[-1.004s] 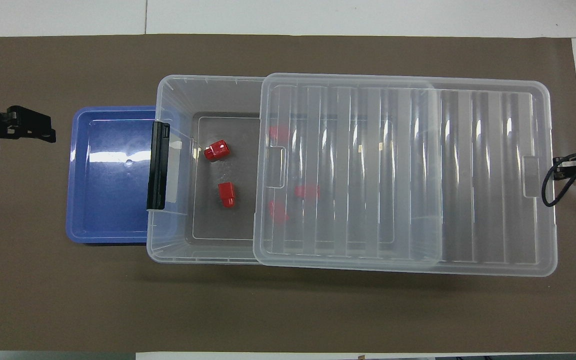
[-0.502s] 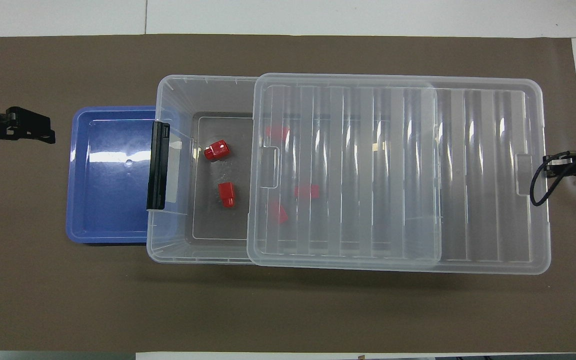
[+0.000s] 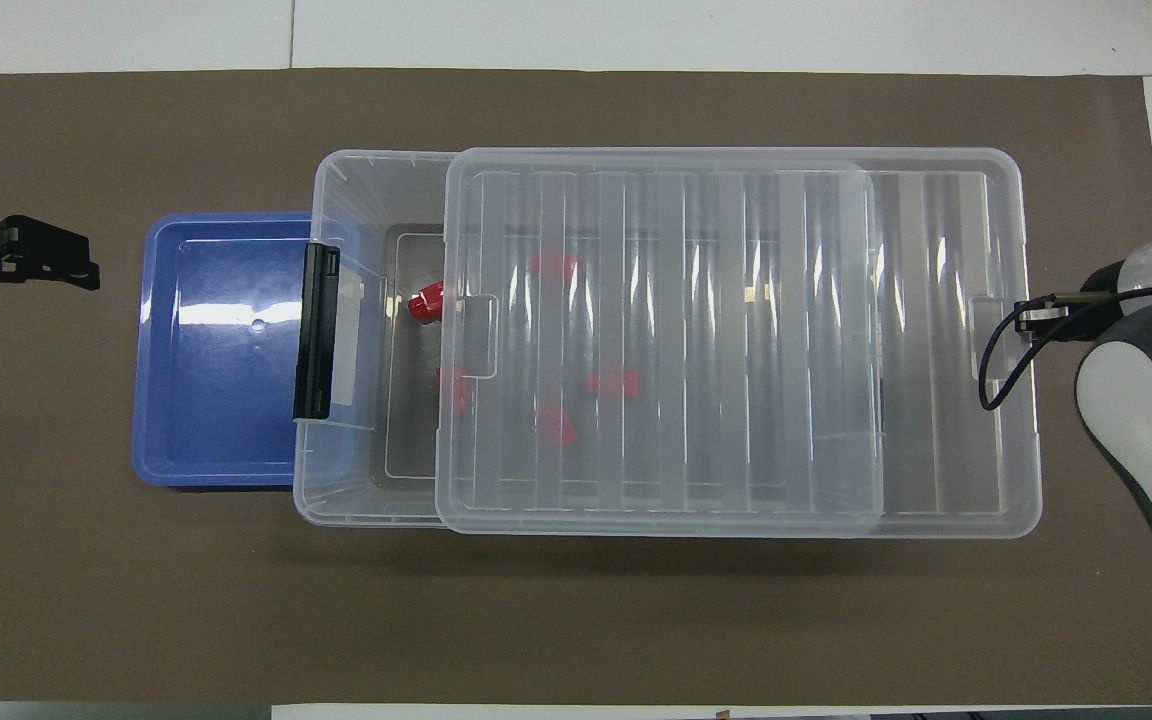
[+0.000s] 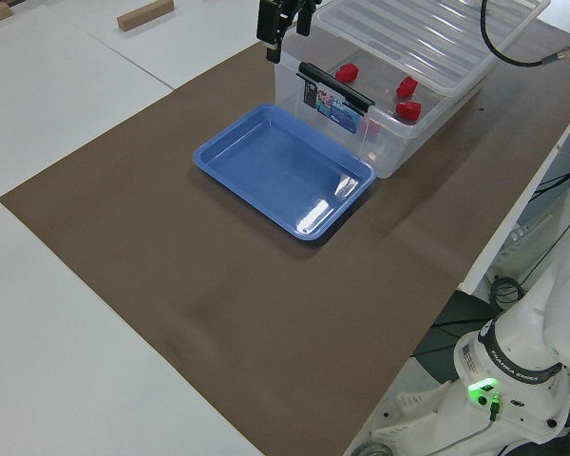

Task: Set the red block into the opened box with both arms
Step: 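Slide the clear lid back over the box with the right gripper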

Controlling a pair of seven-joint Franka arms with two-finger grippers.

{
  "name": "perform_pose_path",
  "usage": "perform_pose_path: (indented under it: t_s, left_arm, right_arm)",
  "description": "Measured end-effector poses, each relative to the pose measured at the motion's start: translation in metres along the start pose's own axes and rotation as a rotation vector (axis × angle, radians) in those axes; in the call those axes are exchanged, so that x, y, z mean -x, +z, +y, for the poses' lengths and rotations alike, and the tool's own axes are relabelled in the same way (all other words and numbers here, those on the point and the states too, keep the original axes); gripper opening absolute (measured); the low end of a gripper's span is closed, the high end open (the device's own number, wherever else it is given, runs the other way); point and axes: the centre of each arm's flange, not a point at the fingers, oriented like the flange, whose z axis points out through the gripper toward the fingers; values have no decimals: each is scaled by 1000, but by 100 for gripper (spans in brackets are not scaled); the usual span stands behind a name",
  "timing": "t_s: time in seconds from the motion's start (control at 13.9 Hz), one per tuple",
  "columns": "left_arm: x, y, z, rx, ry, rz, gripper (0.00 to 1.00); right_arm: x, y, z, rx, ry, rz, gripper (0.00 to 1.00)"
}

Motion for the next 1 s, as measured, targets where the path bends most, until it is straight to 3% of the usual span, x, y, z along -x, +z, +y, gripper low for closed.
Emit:
perform_pose_path:
  t_s: [1.0]
  left_arm:
    - [20, -10, -2, -2, 0, 9, 100]
  right_arm:
    - [2, 4, -60, -1, 29, 12, 1]
